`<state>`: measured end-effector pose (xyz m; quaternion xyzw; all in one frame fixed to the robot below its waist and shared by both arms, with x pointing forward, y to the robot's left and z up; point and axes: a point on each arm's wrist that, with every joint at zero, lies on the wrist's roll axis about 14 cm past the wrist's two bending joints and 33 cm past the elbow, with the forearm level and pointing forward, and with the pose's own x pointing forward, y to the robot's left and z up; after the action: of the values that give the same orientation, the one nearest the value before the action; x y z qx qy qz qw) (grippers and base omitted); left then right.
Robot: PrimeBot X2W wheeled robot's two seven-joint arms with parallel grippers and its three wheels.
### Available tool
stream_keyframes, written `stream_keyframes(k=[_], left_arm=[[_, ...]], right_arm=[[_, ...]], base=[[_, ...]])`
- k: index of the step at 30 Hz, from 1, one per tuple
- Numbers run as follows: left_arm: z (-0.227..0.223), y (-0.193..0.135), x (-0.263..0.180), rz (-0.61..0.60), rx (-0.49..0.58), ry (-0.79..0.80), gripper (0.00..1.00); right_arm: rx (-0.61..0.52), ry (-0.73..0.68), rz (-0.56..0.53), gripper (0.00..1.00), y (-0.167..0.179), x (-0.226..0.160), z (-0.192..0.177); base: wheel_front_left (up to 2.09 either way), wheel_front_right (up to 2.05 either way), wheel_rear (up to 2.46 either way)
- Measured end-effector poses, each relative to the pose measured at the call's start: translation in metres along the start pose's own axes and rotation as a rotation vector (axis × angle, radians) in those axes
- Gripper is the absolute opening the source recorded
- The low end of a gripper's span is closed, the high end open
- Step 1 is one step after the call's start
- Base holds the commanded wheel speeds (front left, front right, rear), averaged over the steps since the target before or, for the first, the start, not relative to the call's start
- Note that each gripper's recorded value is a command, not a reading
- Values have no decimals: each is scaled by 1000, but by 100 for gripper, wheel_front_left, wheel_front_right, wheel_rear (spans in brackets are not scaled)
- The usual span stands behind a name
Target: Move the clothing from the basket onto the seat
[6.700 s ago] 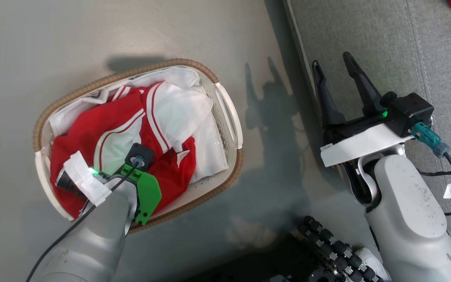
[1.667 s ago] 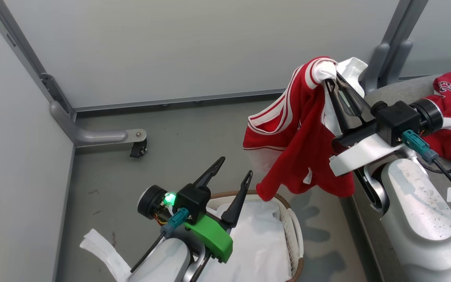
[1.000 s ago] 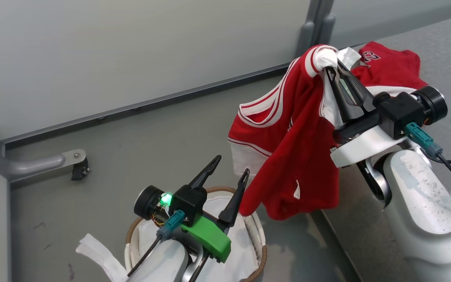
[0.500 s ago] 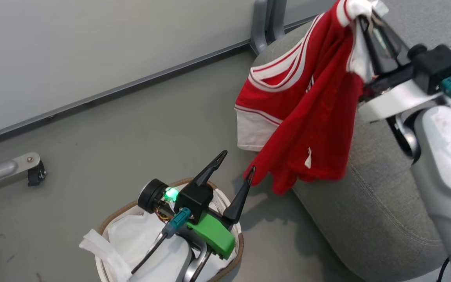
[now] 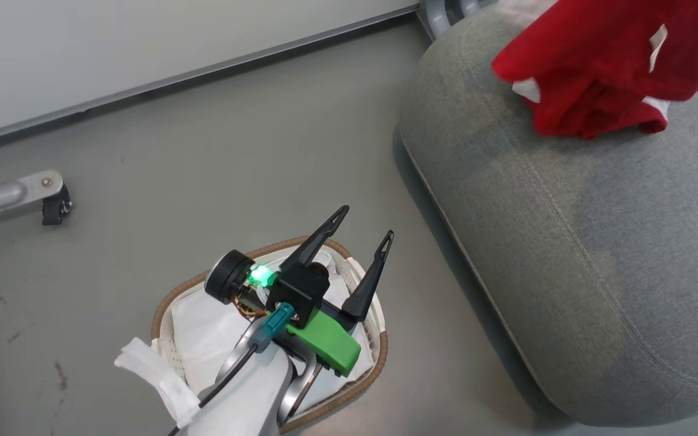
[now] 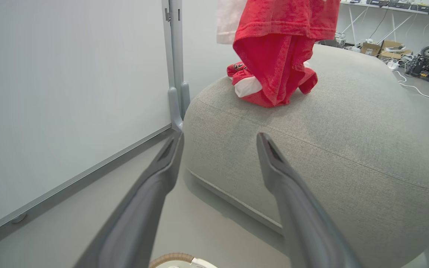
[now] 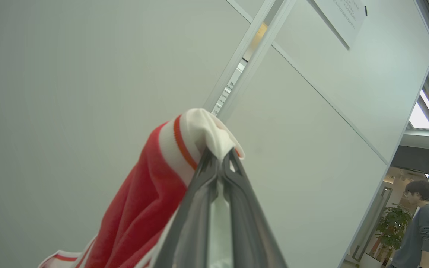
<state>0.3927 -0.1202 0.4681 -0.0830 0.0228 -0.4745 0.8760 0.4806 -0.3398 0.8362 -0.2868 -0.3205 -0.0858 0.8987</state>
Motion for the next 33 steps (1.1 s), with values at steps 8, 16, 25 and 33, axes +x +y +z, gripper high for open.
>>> stream_keyframes(k=[8, 16, 25, 33], left_arm=[[-16, 33, 1, 40, 0, 14, 100], [-45, 63, 5, 62, -16, 43, 100], [-73, 74, 6, 67, -46, 79, 100], [-76, 72, 6, 59, -48, 90, 100]], right_arm=[[-51, 214, -24, 0, -11, 2, -84], [44, 603, -28, 0, 41, -90, -233], [127, 841, 6, 0, 107, -181, -299], [139, 883, 0, 14, 116, -206, -300]], base=[[0, 0, 0], [0, 0, 0], [0, 0, 0], [0, 0, 0]])
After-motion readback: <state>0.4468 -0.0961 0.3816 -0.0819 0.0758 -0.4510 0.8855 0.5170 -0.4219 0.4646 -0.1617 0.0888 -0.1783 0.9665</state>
